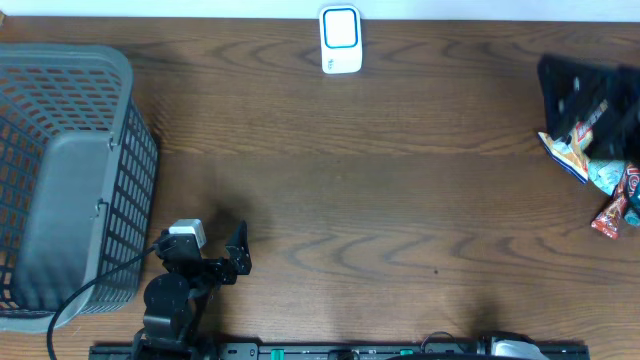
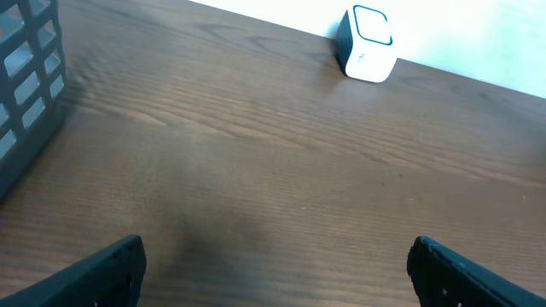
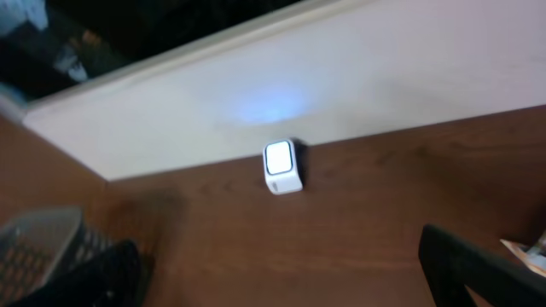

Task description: Scan the item barcode

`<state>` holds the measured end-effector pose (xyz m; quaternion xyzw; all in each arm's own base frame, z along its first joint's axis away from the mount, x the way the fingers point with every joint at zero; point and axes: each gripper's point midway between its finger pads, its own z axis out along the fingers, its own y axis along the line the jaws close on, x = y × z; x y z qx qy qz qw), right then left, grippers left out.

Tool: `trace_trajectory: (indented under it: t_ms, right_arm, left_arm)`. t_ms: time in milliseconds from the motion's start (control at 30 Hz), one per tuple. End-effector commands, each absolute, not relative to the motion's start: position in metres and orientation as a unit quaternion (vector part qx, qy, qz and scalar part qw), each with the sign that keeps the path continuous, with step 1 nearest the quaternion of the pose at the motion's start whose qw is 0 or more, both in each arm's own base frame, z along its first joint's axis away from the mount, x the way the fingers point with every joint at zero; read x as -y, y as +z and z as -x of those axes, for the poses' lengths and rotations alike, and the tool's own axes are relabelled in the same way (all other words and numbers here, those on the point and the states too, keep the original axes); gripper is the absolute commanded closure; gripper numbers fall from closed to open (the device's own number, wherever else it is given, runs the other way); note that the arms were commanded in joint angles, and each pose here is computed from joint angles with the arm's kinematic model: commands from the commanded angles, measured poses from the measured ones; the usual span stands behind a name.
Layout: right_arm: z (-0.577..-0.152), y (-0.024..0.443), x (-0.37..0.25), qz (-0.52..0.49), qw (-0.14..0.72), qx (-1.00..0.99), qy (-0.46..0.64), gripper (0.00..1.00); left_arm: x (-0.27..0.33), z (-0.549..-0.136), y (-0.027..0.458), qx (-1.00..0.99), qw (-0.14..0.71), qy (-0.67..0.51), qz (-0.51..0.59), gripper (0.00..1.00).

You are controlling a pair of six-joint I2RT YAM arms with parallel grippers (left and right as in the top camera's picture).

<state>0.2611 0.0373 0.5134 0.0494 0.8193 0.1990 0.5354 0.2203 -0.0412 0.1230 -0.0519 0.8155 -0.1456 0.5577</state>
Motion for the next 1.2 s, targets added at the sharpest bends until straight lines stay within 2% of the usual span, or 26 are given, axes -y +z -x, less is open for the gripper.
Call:
trace_trajectory:
  t_ms: [0,367,600,833,1033,1167]
  right_arm:
    - [-0.241,0.512,-0.038,-0.026,0.540,-0.822,0.178,0.01]
    - [-0.155,0.487,-0.039,-0.044,0.508,-0.845,0.161,0.01]
    - [-0.117,0.476,-0.029,-0.065,0.514,-0.846,0.129,0.01]
    - [-0.102,0.480,-0.029,-0.072,0.532,-0.834,0.131,0.01]
    - [-0.106,0.473,-0.002,-0.114,0.531,-0.837,0.065,0.01]
    - [-0.114,0.460,-0.001,-0.099,0.509,-0.853,0.062,0.01]
  left_arm:
    - [0.041,-0.219,0.113,-0.823,0.546,-0.145,0.056,0.02]
    - [0.041,-0.219,0.113,-0.823,0.546,-0.145,0.056,0.02]
    - [0.041,-0.219,0.113,-0.823,0.546,-0.145,0.056,0.02]
    - [0.041,-0.219,0.113,-0.823,0.546,-0.145,0.056,0.02]
    - [0.041,-0.219,0.113,-0.823,0.546,-0.145,0.056,0.02]
    - [0.041,-0.219,0.113,-0.823,0.546,-0.145,0.056,0.02]
